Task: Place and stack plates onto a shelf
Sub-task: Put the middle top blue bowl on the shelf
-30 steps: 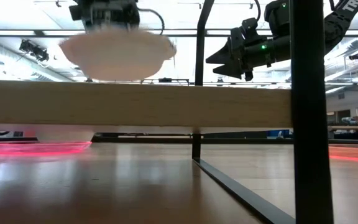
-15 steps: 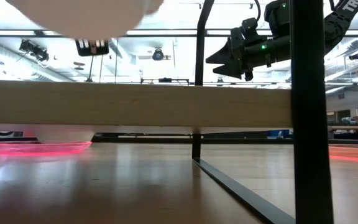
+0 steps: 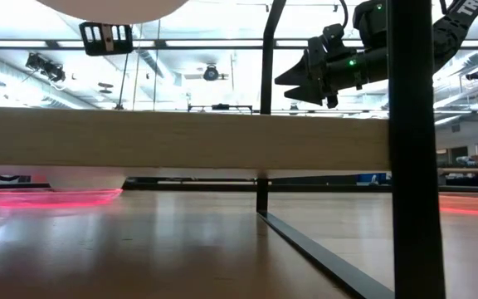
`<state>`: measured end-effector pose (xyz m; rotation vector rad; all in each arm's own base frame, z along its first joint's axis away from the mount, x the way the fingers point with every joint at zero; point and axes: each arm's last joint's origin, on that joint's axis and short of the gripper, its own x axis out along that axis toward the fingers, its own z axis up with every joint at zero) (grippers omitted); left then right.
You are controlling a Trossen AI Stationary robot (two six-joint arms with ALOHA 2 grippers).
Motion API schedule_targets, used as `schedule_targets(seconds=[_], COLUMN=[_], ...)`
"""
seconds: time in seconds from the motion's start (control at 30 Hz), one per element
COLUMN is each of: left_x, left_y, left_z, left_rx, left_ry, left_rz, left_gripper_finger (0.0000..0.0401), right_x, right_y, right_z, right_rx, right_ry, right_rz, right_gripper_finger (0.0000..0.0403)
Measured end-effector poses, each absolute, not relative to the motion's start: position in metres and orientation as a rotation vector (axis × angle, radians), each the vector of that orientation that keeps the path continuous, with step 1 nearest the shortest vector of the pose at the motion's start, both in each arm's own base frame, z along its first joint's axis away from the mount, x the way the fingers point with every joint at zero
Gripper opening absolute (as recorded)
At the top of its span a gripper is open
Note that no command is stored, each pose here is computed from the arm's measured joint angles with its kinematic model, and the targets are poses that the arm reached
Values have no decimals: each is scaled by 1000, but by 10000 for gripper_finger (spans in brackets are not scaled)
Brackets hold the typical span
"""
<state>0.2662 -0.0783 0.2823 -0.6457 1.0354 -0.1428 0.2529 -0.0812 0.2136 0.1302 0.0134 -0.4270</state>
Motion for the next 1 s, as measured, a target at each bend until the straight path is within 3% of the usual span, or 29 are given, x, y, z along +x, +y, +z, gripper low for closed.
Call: schedule_targets(seconds=[1.0], left_x=[302], left_y=[-103], left_z=[209], left_rx=[-544], left_ry=[1245], left_rz=[-53], left_gripper_finger=[9], right_x=[253], right_y=[-81], right_z=[210], right_rx=[133], right_ry=[48], right_rz=[-429], right_gripper_finger=[300])
